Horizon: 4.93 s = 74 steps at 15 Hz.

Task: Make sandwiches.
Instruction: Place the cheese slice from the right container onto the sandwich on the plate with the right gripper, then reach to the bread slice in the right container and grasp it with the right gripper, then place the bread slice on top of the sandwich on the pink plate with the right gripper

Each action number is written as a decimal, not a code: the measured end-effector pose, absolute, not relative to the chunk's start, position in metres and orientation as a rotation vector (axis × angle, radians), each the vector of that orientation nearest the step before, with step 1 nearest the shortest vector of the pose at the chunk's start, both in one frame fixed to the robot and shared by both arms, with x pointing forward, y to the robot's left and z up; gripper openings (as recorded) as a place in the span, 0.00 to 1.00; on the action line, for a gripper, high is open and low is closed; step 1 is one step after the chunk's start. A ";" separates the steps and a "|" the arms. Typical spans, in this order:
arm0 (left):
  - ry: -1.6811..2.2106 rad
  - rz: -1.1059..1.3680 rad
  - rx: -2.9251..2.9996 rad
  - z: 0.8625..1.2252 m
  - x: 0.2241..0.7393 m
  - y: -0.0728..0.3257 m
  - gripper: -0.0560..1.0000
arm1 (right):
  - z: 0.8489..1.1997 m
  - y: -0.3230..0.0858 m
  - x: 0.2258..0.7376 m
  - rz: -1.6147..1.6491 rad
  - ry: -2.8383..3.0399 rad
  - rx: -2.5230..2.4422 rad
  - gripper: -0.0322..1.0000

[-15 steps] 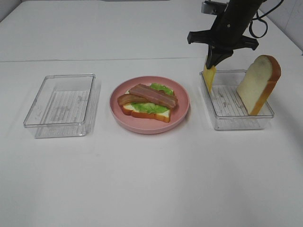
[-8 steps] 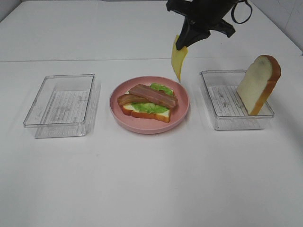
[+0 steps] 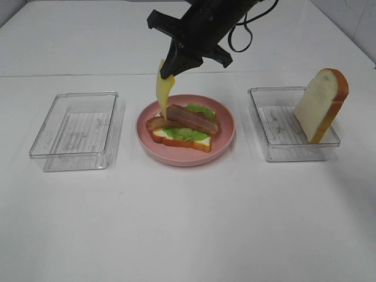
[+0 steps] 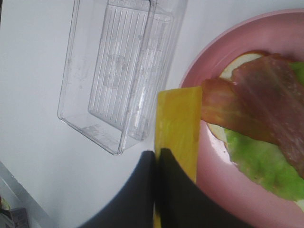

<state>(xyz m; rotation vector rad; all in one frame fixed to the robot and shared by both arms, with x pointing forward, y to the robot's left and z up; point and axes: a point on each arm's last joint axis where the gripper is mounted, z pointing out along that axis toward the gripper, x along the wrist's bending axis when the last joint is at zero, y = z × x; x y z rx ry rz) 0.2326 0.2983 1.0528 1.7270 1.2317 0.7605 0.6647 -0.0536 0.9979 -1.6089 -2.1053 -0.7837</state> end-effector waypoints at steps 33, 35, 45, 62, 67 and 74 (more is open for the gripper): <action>1.232 0.760 1.727 1.053 0.233 0.298 0.72 | 1.000 -0.092 0.673 -0.525 -2.343 -1.948 0.69; 1.232 0.760 1.727 1.053 0.233 0.298 0.72 | 1.022 -0.119 0.674 -0.518 -2.331 -2.007 0.69; 1.232 0.760 1.727 1.053 0.233 0.298 0.72 | 1.066 -0.274 0.685 -0.405 -2.169 -2.433 0.69; 1.232 0.760 1.727 1.053 0.233 0.298 0.72 | 1.002 -0.292 0.691 -0.200 -2.098 -2.342 0.69; 1.232 0.760 1.727 1.053 0.233 0.298 0.72 | 0.984 -0.292 0.694 -0.148 -2.093 -2.313 0.53; 1.232 0.760 1.727 1.053 0.233 0.298 0.72 | 0.984 -0.291 0.694 -0.150 -2.100 -2.305 0.21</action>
